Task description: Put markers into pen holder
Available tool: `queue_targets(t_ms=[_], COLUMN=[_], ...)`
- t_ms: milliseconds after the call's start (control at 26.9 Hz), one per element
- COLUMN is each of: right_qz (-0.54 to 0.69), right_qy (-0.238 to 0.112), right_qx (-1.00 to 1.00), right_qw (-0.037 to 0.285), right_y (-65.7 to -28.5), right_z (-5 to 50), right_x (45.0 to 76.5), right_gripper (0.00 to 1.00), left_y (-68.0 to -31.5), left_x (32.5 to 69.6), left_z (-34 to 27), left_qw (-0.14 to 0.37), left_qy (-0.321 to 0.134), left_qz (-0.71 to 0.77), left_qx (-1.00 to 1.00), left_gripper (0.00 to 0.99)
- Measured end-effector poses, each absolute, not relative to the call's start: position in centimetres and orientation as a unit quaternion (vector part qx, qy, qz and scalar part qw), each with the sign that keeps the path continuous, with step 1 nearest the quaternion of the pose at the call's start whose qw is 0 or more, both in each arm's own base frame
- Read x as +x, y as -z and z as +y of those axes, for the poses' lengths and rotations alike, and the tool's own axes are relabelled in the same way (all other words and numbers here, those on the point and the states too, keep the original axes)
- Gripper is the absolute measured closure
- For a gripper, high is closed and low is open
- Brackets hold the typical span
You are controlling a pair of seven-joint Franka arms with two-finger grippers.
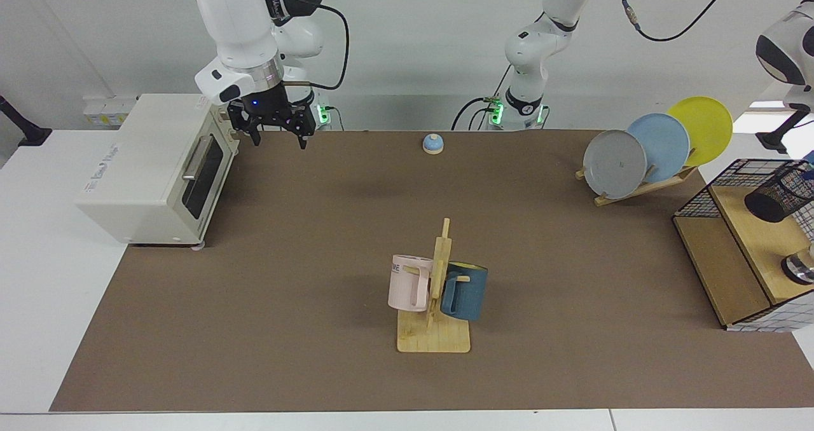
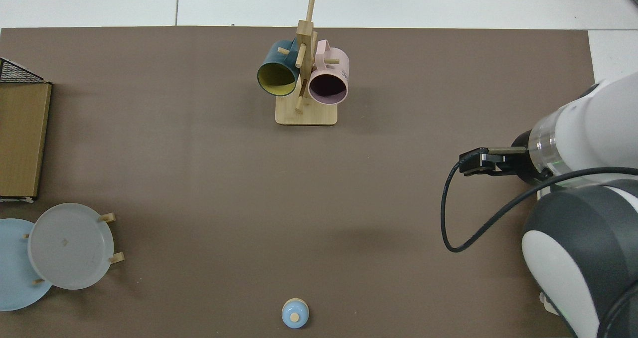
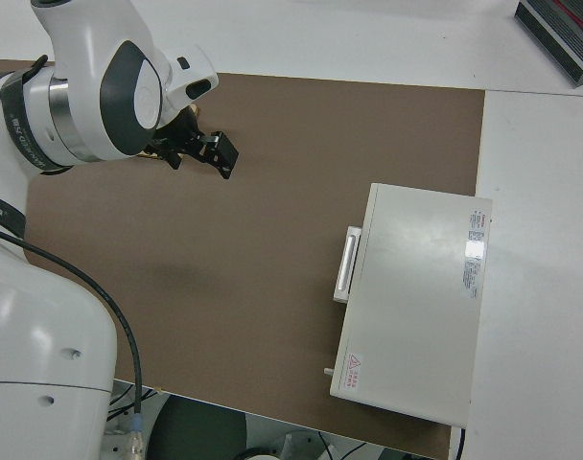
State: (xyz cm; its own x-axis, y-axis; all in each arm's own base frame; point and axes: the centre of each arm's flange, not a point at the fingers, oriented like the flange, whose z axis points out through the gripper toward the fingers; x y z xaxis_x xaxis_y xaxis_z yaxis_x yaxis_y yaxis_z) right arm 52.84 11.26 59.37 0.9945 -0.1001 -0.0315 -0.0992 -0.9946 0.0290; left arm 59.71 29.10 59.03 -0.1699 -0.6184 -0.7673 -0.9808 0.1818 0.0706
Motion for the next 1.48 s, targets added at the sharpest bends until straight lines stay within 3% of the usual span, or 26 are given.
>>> queue_targets(t_ms=[408, 779, 1485], right_qz=[-0.050, -0.050, -0.050], right_qy=[0.016, 0.016, 0.016], right_qx=[0.999, 0.999, 0.999], right_qw=[0.014, 0.014, 0.014], right_y=[-59.4, -59.4, -59.4], right_z=[11.3, 11.3, 11.3], right_x=[52.8, 52.8, 52.8], right_gripper=[0.00, 0.00, 0.00], left_y=[-55.4, -54.0, -52.2], left_x=[59.6, 59.6, 59.3], left_z=[31.4, 30.9, 30.8], left_qw=[0.294, 0.272, 0.249], left_qy=[-0.275, -0.239, -0.220], left_qz=[0.715, 0.719, 0.720], left_qx=[-0.572, -0.594, -0.609], left_gripper=[0.819, 0.819, 0.819])
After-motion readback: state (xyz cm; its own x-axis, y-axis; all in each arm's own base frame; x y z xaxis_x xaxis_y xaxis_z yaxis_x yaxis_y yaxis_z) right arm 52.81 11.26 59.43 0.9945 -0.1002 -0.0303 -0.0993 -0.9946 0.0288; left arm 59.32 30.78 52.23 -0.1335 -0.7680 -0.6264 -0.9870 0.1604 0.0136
